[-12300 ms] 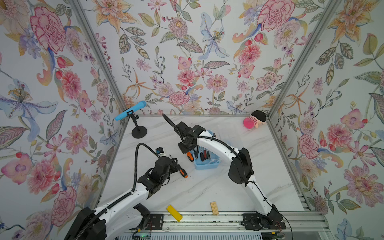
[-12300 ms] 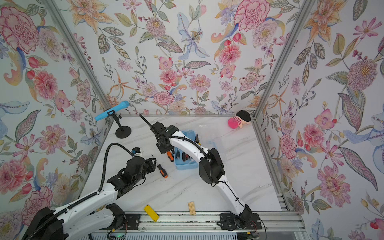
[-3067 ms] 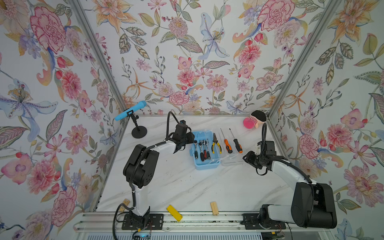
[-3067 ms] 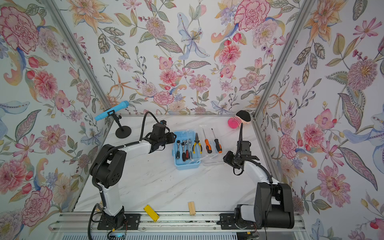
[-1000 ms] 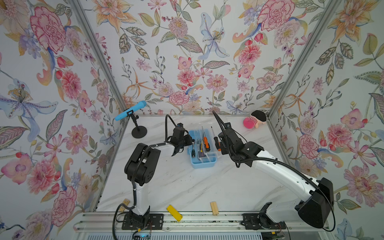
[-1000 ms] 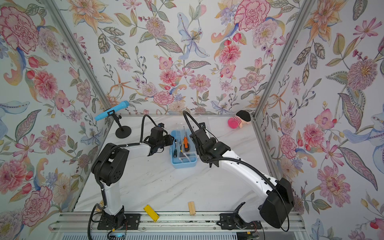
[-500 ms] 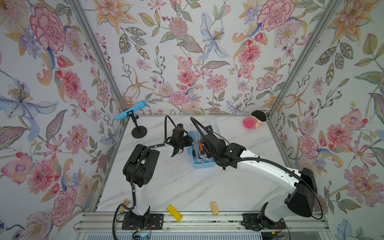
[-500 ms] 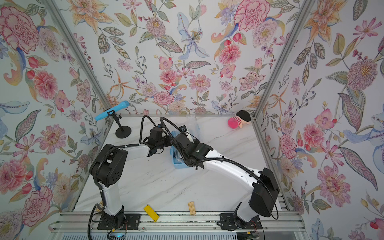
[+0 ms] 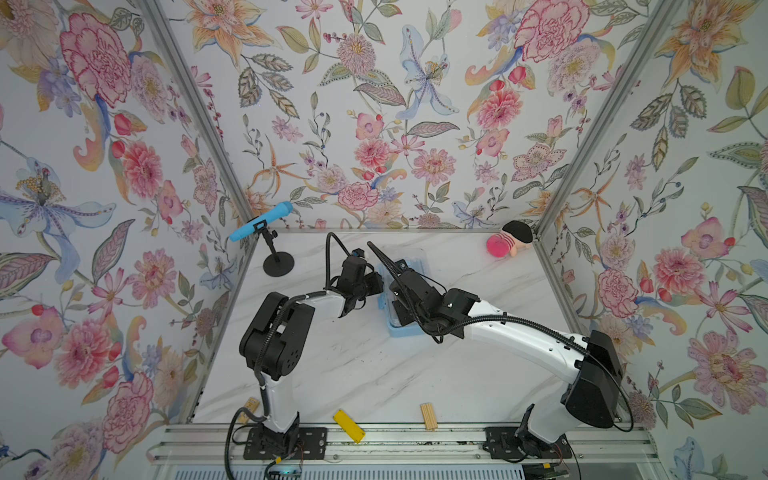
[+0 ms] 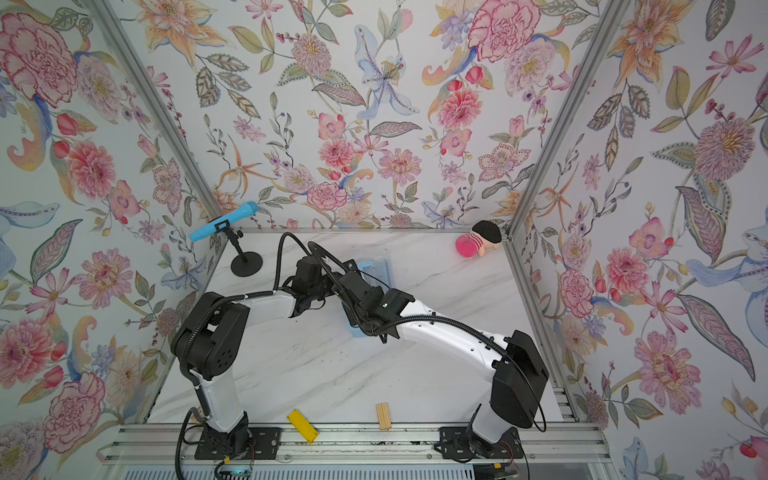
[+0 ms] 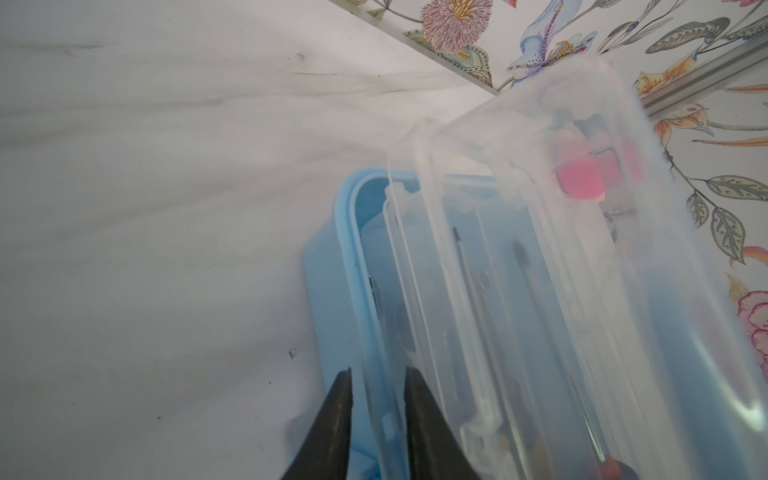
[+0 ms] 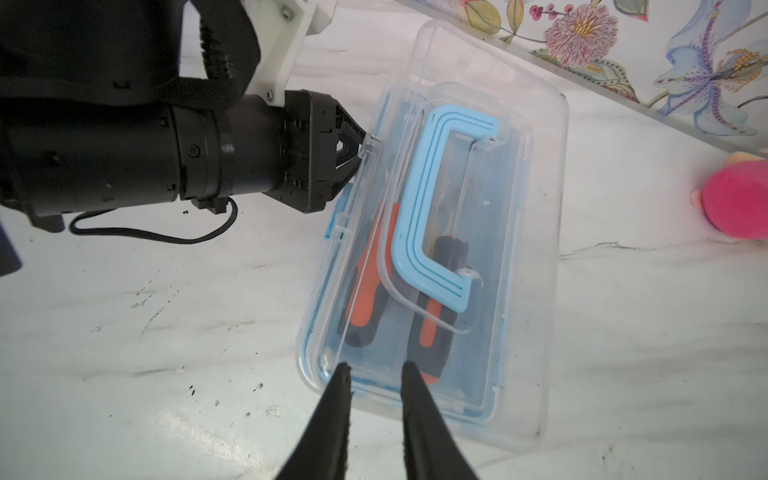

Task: Pack the tool kit

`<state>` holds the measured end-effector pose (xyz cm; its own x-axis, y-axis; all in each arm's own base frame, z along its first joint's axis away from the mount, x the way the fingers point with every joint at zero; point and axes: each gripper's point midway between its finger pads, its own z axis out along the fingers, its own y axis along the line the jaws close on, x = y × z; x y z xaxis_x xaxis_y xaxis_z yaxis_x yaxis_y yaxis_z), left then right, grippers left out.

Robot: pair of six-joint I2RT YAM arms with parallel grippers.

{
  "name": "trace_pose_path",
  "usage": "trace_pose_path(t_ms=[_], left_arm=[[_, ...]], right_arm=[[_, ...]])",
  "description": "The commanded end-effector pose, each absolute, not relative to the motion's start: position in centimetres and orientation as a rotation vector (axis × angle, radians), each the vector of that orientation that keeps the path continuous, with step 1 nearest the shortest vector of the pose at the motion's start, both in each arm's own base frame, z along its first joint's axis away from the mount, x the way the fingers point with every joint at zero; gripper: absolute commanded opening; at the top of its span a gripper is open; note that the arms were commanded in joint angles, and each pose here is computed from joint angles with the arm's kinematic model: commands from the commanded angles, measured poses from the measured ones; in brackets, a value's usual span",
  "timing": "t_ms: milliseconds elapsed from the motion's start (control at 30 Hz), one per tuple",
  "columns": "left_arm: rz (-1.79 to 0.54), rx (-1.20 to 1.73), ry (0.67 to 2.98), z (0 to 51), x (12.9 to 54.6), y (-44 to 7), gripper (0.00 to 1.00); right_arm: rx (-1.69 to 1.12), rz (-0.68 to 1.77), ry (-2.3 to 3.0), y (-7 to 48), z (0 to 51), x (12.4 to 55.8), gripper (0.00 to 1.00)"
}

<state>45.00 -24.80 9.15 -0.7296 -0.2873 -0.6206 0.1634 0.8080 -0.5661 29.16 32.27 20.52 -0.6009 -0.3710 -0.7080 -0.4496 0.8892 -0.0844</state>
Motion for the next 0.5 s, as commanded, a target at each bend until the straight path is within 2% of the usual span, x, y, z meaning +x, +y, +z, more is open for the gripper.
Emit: trace_pose_path(t_ms=[0, 200, 467], left_arm=[[-0.897, -0.031, 2.163, 12.8, 44.2, -26.6, 0.26], [-0.906, -0.041, 2.153, 13.4, 43.1, -26.3, 0.25], [-0.844, -0.070, 2.154, 13.7, 41.2, -24.3, 0.24]], right_arm=[[-0.590, 0.192, 2.299, 33.2, 20.8, 28.9, 0.25], [-0.577, 0.280, 2.308, 33.8, 21.4, 29.0, 0.31], [-0.506, 0.399, 2.314, 33.2, 22.4, 30.6, 0.33]])
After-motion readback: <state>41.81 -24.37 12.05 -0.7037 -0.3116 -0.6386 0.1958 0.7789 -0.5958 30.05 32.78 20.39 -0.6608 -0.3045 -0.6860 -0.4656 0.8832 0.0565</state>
